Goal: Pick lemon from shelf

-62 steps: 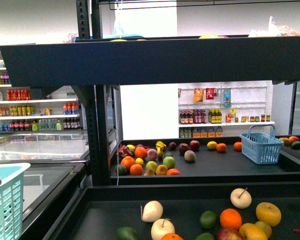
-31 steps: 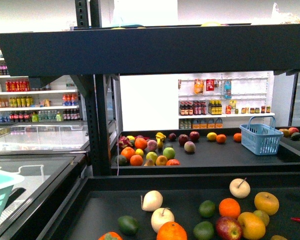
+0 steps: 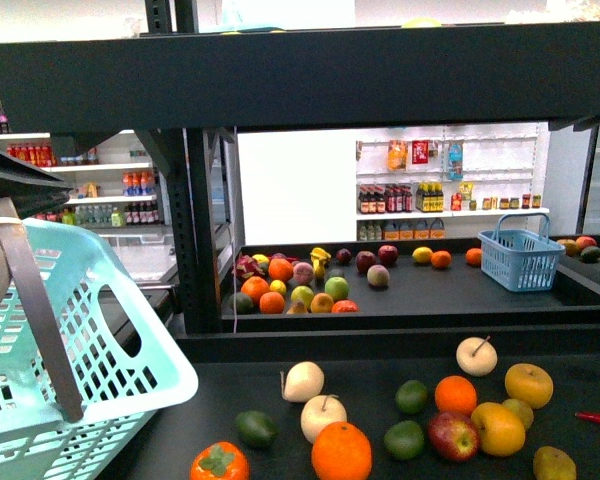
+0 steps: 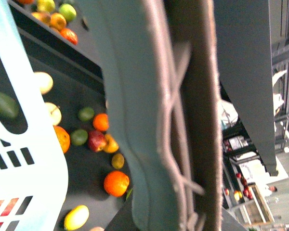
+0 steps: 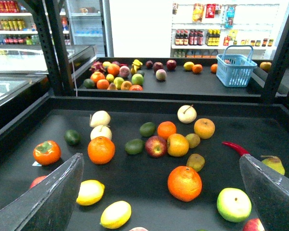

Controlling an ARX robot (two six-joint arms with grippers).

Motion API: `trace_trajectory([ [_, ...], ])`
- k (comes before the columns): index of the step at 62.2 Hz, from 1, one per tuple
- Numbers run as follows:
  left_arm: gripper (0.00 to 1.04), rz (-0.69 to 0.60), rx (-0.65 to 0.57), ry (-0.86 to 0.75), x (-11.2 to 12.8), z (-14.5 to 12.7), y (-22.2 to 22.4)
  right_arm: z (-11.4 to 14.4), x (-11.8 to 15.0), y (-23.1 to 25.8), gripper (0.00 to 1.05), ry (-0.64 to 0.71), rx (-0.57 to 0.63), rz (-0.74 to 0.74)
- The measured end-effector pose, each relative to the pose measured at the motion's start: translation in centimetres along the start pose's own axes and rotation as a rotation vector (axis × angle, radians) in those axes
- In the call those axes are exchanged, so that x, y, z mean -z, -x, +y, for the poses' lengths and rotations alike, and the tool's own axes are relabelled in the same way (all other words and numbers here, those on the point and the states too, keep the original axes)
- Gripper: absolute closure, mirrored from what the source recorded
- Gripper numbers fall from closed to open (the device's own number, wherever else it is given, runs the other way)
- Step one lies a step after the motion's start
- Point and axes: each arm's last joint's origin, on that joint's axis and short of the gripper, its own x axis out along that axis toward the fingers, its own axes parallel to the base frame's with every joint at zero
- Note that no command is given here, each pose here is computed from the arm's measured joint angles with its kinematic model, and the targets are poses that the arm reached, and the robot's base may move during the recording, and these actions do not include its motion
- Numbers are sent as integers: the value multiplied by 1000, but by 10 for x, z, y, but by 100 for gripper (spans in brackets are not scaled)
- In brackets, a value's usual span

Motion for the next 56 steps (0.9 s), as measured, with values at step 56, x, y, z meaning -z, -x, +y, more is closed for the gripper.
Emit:
trace_trajectory([
  [56, 98, 283, 237, -91, 82, -59, -103, 0, 0, 0, 7, 0, 0, 0],
])
